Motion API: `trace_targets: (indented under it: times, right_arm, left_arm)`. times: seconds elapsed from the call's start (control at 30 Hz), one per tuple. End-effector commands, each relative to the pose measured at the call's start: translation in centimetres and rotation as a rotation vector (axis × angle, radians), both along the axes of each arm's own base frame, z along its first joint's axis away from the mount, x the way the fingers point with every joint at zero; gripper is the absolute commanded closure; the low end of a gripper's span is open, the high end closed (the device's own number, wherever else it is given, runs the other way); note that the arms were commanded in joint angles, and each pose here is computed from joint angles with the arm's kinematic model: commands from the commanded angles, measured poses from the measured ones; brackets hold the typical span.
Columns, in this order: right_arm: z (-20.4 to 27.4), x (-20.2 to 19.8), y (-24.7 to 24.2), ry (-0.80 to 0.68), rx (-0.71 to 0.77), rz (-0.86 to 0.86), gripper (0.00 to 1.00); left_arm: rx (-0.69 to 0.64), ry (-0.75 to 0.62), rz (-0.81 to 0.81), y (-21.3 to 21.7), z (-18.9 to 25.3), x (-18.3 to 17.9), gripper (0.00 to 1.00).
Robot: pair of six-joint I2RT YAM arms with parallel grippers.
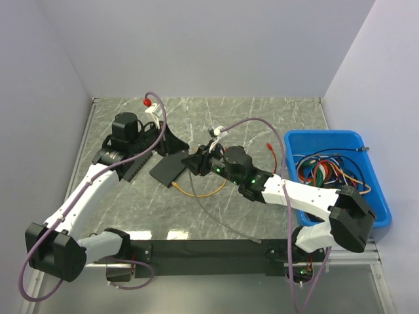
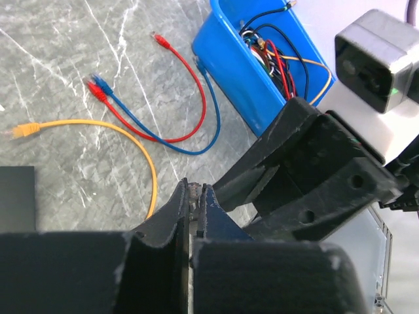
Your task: Insert the plug into the switch port
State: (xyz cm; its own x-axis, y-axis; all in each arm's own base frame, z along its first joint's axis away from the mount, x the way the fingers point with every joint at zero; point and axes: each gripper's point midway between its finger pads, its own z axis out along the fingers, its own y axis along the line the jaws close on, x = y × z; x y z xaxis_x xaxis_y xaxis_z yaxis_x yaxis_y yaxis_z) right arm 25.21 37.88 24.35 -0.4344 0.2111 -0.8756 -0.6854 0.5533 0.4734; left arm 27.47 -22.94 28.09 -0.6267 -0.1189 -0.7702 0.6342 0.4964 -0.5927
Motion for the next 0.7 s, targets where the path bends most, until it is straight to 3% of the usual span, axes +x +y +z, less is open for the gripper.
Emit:
trace_targets:
  times: [0.0, 0.67]
  right_arm:
    - [3.6, 0.5, -0.3, -0.052, 0.054, -0.030, 0.55]
    - [5.5, 1.2, -2.4, -0.060, 0.062, -0.159, 0.52]
  left_arm:
    - [0.008, -0.036, 0.029, 0.1, 0.9, 0.5, 1.00]
    - [0.057, 0.024, 0.161, 1.2, -0.6, 2.6, 1.00]
